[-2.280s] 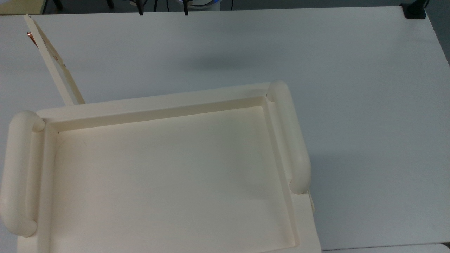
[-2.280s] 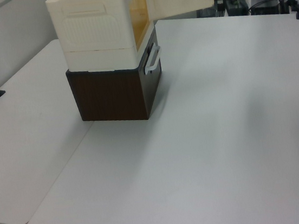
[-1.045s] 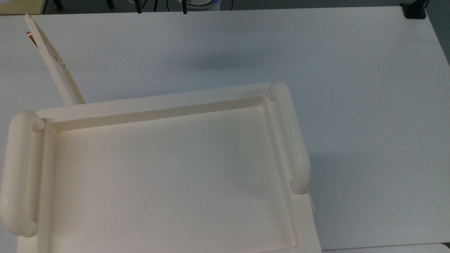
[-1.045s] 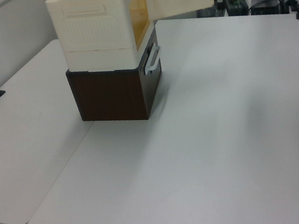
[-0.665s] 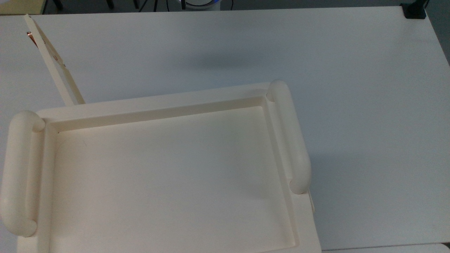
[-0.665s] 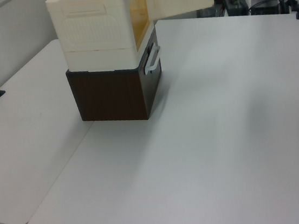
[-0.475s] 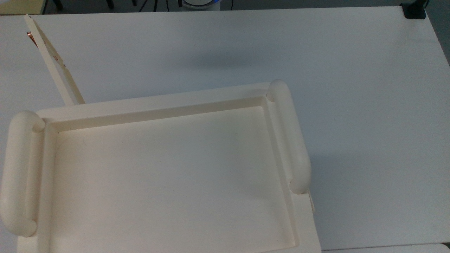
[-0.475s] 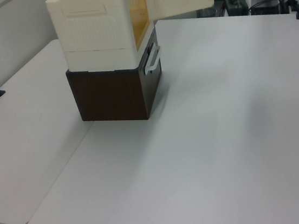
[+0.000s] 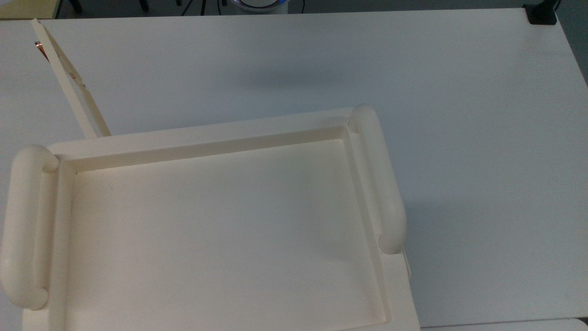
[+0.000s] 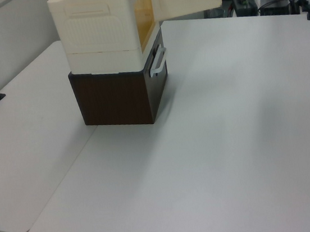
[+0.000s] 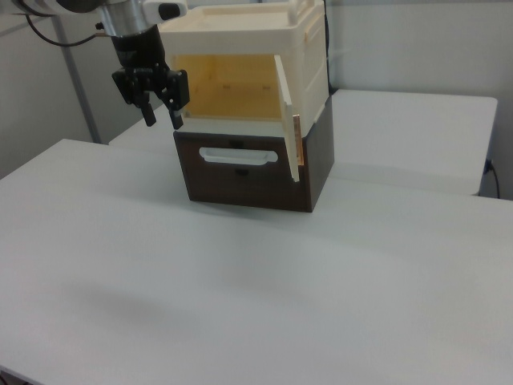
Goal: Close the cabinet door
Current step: 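Move the gripper to the free edge of the open cabinet door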
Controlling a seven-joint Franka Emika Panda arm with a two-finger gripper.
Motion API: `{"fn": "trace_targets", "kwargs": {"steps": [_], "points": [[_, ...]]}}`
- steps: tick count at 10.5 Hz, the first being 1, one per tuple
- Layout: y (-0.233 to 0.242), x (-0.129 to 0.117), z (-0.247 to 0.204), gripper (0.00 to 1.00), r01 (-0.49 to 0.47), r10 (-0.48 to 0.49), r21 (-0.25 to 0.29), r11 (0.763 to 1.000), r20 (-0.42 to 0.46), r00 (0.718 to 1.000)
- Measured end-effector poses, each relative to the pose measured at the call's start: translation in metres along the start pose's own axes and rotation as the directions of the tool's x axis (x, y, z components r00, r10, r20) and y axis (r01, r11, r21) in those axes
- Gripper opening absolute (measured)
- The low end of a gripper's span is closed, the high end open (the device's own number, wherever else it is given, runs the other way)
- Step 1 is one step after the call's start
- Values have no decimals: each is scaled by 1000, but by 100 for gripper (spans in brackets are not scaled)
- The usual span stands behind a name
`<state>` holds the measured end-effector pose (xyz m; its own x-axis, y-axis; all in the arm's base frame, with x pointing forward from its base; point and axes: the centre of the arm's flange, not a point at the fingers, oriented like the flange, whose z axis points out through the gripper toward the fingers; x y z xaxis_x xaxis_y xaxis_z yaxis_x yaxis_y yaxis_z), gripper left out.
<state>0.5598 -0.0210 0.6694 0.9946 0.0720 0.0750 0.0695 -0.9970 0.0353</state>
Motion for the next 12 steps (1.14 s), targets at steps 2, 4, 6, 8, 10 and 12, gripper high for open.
{"fn": "trace_targets", "kwargs": {"steps": [2, 4, 6, 8, 10, 12], "points": [[6, 0, -6, 36, -9, 9, -4, 1000, -24, 1000], [39, 2, -25, 3, -68, 65, -21, 997, -118, 991], [83, 1, -39, 1, -144, 132, -40, 989, -221, 966], [123, -2, -52, 1, -213, 183, -59, 975, -328, 927], [167, -9, -68, 3, -294, 235, -66, 954, -445, 864], [205, -19, -73, 4, -361, 281, -61, 931, -514, 810]]}}
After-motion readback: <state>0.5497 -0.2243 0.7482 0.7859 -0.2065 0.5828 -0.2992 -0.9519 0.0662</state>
